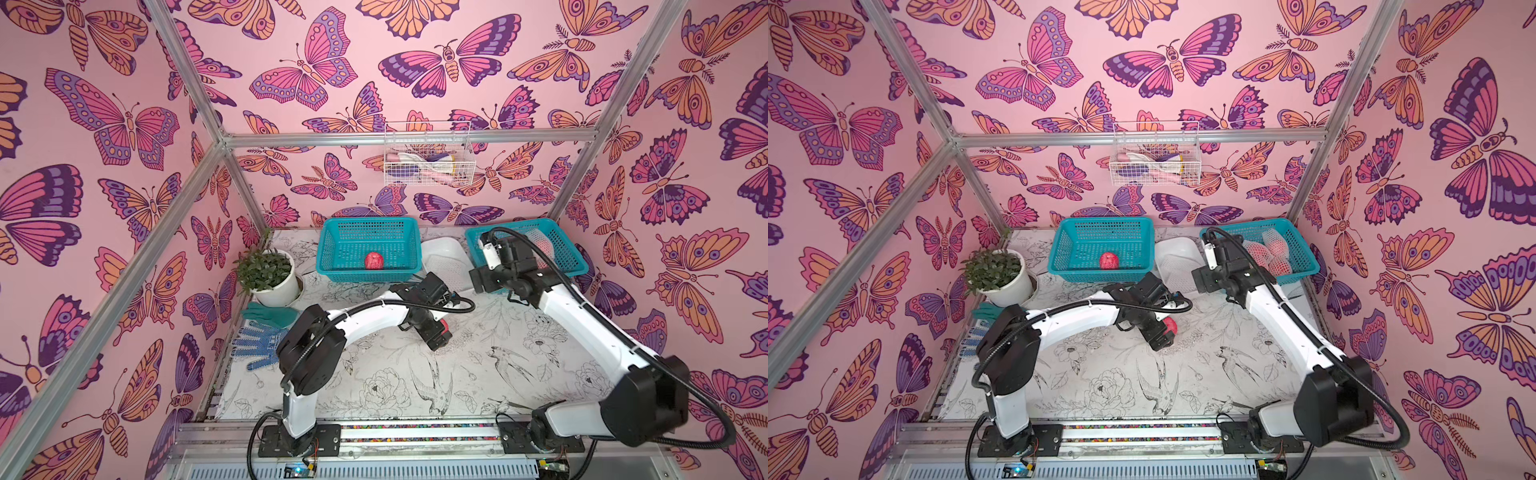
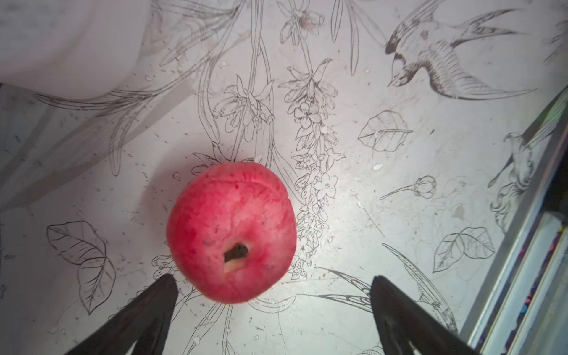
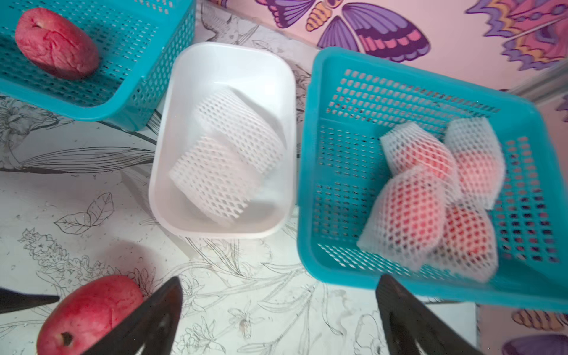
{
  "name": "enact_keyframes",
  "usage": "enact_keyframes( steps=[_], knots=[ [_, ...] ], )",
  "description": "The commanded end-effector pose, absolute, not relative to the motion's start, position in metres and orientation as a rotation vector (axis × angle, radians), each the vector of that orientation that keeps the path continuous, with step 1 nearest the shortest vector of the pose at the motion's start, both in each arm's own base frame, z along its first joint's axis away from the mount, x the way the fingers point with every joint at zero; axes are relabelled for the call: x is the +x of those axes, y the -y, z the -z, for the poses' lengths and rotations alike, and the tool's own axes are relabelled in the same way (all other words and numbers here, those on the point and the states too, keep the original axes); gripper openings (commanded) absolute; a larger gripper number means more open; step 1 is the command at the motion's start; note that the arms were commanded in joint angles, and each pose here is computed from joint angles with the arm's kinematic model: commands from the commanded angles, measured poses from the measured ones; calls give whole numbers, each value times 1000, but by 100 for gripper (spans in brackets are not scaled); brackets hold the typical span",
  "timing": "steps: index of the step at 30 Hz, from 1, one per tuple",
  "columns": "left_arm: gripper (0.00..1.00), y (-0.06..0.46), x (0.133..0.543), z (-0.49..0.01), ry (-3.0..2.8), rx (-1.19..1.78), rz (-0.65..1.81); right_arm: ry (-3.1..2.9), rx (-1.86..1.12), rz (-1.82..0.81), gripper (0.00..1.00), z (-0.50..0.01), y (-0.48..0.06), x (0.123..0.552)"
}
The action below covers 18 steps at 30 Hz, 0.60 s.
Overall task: Remove foam nets from apples
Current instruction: Pick up the apple from the center of the board.
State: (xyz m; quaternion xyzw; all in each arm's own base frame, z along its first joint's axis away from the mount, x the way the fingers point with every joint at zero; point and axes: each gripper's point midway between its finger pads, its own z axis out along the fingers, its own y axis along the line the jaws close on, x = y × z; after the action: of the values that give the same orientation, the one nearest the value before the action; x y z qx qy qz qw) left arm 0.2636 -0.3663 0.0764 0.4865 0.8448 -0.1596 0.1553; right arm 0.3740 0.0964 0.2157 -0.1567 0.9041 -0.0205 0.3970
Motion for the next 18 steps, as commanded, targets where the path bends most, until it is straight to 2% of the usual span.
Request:
enact_keyframes(
  steps=[1,11,18],
  knots=[
    [100,359,272,-70,-2439,1409,366,-2305,-348,88,99,-207,-79,359],
    [100,366,286,-47,-2466,1423,327,-2336,-299,101,99,-190,-65,350],
    [88,367,287,-37,-2480,1447,370,-2366,-304,94,99,-180,-67,357]
  ],
)
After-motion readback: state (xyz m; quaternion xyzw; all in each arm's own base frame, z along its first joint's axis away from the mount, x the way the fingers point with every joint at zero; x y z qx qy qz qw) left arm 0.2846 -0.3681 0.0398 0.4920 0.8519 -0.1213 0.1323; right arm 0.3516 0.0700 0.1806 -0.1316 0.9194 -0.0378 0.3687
